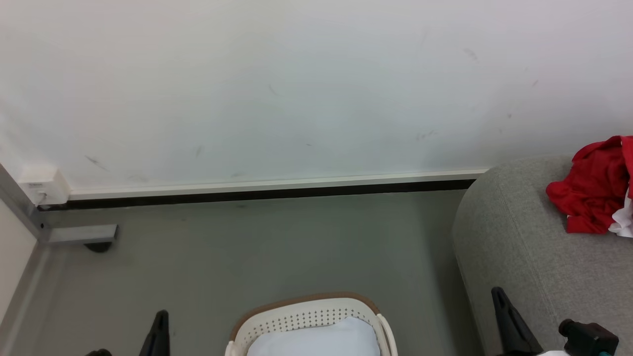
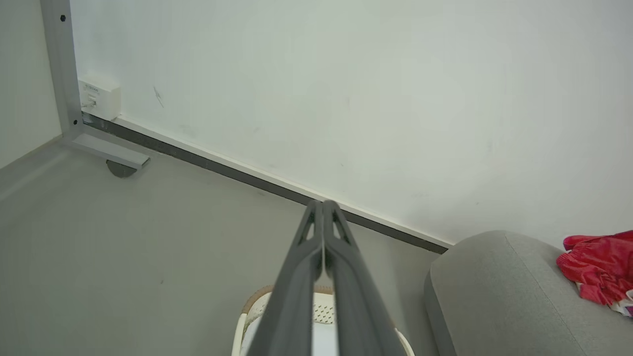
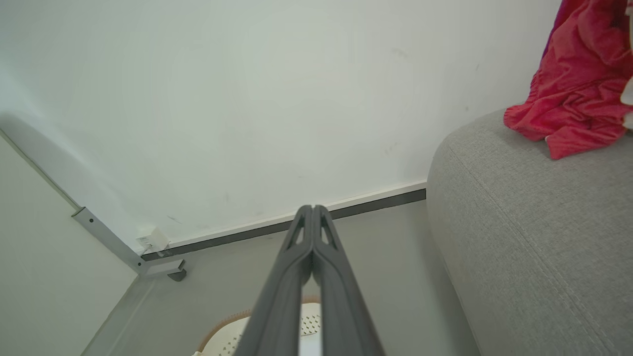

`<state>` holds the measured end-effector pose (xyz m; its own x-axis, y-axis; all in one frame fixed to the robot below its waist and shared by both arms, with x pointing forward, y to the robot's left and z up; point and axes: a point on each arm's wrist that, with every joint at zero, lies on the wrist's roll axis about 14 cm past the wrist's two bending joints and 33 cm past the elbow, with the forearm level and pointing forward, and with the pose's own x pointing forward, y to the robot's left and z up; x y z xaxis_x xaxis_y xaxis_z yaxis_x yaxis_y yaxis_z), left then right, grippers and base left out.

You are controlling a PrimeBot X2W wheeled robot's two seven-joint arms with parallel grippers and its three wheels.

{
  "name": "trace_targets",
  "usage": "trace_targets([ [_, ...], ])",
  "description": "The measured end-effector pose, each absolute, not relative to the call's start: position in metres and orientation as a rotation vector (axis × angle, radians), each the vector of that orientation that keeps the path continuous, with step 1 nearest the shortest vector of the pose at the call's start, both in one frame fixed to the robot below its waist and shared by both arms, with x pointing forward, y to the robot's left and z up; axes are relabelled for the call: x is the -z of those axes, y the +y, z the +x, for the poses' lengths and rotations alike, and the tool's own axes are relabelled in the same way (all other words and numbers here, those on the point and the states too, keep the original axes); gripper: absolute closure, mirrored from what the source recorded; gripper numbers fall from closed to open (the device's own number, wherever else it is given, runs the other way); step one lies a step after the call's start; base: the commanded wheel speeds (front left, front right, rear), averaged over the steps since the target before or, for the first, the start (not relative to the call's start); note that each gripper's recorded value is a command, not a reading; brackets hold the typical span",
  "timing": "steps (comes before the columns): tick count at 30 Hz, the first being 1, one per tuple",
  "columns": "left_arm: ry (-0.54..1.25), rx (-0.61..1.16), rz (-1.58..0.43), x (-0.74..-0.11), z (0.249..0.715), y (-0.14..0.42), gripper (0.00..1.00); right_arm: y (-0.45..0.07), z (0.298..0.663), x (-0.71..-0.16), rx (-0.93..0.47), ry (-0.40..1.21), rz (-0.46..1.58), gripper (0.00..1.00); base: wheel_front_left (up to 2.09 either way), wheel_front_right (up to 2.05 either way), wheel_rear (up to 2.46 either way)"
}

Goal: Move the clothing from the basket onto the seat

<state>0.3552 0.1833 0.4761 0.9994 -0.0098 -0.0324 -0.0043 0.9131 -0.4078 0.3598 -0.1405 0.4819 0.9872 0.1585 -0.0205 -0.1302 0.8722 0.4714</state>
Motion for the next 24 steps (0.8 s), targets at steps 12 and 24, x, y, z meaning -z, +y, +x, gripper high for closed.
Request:
trace_targets([
  [12, 0.043, -0.032, -0.596, -0.478, 0.360, 0.189, 1.00, -0.154, 0.364, -0.482, -0.093, 0.073, 0.652, 1.00, 0.00, 0.00, 0.00],
  [24, 0.049, -0.051, -0.761, -0.479, 0.365, 0.192, 1.00, -0.164, 0.368, -0.484, -0.052, 0.076, 0.803, 1.00, 0.00, 0.00, 0.00],
])
